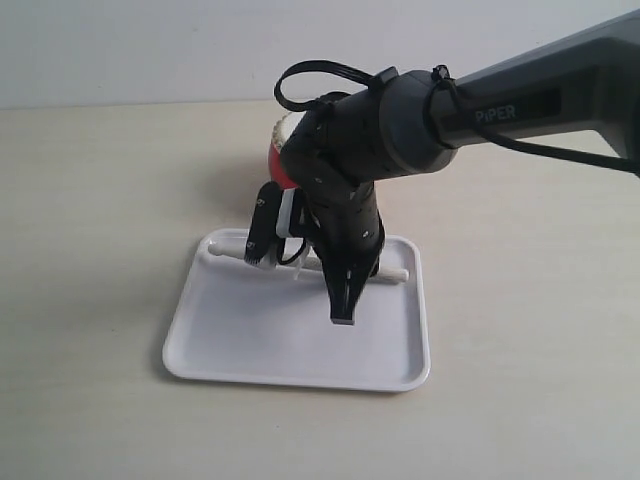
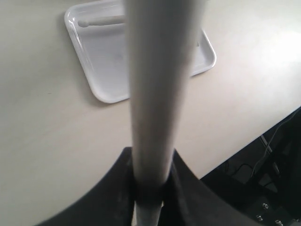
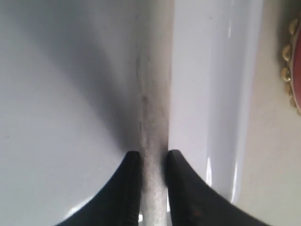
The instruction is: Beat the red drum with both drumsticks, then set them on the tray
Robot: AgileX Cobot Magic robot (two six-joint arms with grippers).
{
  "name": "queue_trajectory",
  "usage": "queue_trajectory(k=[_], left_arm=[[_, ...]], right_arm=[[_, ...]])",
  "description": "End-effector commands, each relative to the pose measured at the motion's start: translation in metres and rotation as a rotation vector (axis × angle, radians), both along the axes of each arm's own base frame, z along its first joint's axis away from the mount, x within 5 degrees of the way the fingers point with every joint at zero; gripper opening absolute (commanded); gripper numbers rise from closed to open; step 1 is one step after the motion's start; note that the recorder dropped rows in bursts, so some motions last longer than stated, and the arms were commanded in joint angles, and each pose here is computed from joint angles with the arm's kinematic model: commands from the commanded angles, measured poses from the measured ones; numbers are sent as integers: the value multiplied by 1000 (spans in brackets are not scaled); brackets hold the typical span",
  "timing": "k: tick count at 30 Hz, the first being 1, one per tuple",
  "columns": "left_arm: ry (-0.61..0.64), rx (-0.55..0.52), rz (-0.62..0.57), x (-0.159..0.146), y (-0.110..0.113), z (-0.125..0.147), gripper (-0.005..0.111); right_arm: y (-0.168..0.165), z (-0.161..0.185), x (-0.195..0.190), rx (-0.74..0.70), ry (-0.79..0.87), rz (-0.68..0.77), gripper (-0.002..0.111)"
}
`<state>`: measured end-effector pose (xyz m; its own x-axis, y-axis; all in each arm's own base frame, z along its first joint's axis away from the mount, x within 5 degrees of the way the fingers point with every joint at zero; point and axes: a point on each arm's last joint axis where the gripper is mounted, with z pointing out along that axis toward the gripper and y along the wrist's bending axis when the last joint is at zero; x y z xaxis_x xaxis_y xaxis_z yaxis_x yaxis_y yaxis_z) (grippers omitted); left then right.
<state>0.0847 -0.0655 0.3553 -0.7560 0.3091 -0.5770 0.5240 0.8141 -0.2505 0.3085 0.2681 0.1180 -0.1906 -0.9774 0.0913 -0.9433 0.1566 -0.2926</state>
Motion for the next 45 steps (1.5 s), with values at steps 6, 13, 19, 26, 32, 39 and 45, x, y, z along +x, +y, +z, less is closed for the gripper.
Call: queue_trajectory(k=[6,13,19,26,32,39,45], left_arm=[[19,-29,38,-1,0,0,0],[100,14,30,9,-4,-19,0],[184,83,37,30,-10,-58,0],[177,102,133,59,4,-70,0],[190,-210,167,74,15,-72,0],[305,-467,173,76,13,-111,0],[274,-605,289,87,12,-108,0]], right_arm=[[0,13,1,31,-37,-54,46],[1,59,-9,220,-49,-258,49],[12,97,-37,468,174,-409,49],[28,121,-62,681,437,-381,49],[44,136,-74,866,633,-351,48],[51,147,-83,978,752,-261,49],[50,145,-83,961,768,-314,49]])
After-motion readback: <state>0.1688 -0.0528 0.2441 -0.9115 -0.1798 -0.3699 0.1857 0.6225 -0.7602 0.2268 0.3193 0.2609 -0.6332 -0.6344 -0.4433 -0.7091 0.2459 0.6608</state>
